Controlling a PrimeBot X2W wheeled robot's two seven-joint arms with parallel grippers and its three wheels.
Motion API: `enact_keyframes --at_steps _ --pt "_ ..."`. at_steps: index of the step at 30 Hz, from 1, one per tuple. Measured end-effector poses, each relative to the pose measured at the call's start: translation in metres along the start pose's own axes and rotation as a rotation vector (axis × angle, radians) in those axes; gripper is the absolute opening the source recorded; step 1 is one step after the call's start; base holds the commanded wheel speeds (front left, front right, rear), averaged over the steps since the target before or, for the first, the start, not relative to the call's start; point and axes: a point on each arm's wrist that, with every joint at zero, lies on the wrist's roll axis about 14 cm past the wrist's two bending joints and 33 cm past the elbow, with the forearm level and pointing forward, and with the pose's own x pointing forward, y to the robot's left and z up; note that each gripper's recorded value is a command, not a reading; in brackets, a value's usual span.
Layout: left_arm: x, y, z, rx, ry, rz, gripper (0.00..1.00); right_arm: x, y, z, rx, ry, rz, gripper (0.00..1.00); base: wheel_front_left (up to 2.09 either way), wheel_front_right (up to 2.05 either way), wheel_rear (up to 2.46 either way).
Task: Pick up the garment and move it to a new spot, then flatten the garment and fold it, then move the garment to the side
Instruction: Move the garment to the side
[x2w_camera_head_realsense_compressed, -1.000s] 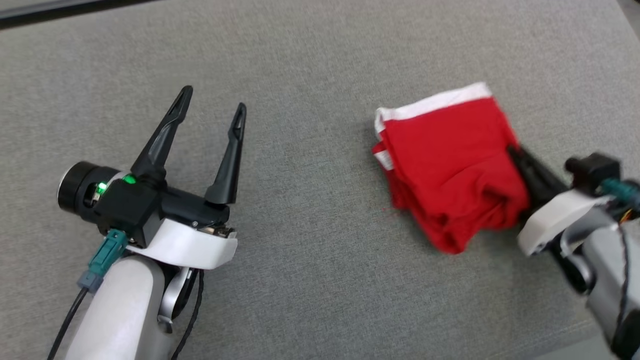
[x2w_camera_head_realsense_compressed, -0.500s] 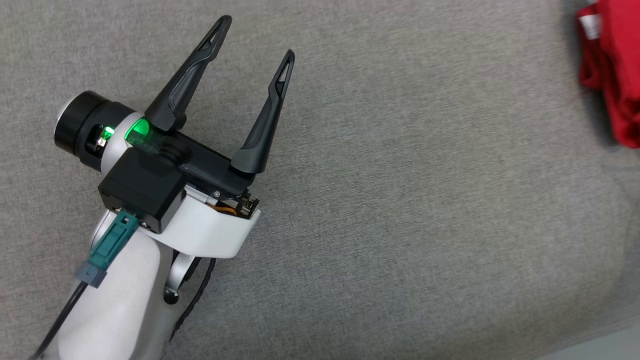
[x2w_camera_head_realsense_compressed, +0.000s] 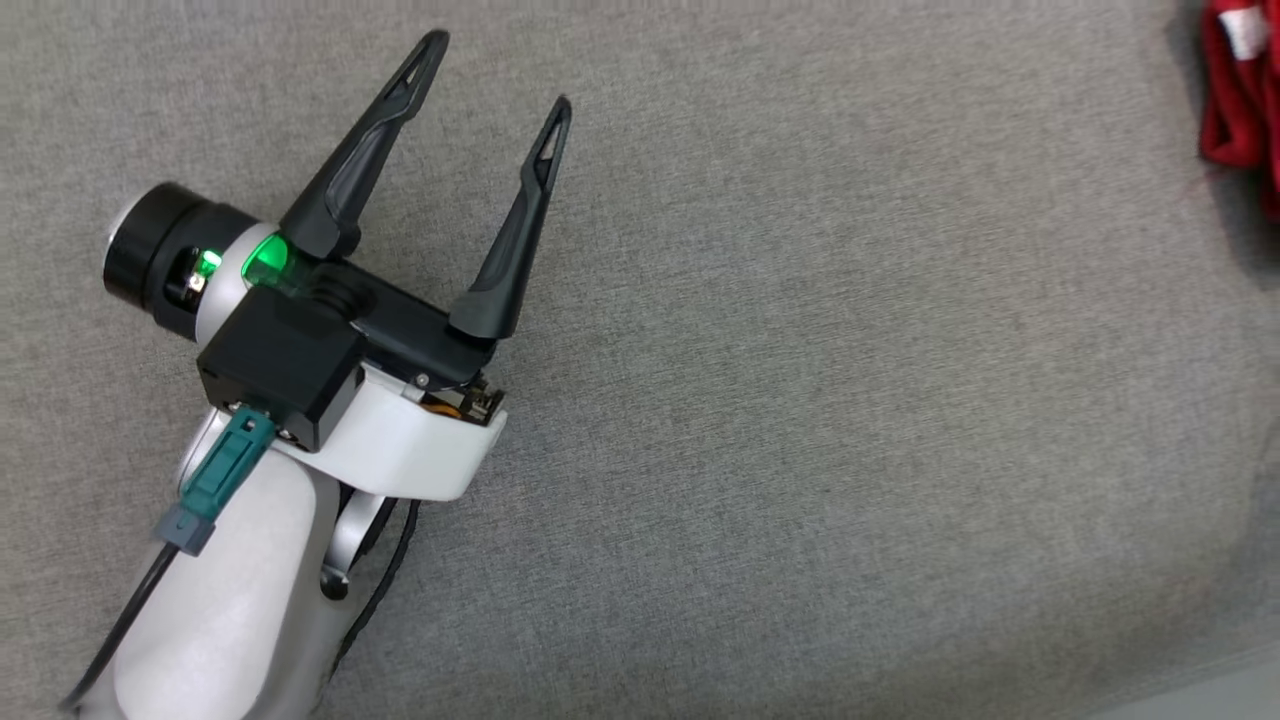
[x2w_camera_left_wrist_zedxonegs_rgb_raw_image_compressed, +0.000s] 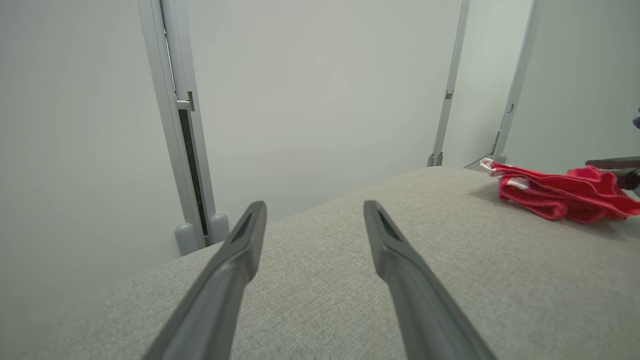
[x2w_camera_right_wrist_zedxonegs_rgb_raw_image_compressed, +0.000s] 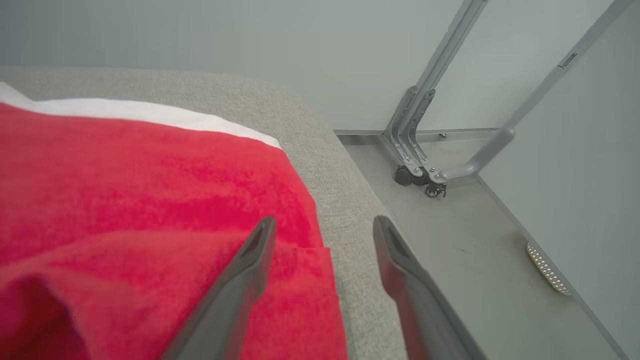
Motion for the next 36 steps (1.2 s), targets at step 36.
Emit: enact_keyframes --at_steps 36 --pt "-0.206 0.060 0.080 0.036 0.011 0.606 1.00 -0.210 0.206 0.096 0.241 -0.464 0.515 1.00 0.00 0.00 0.00"
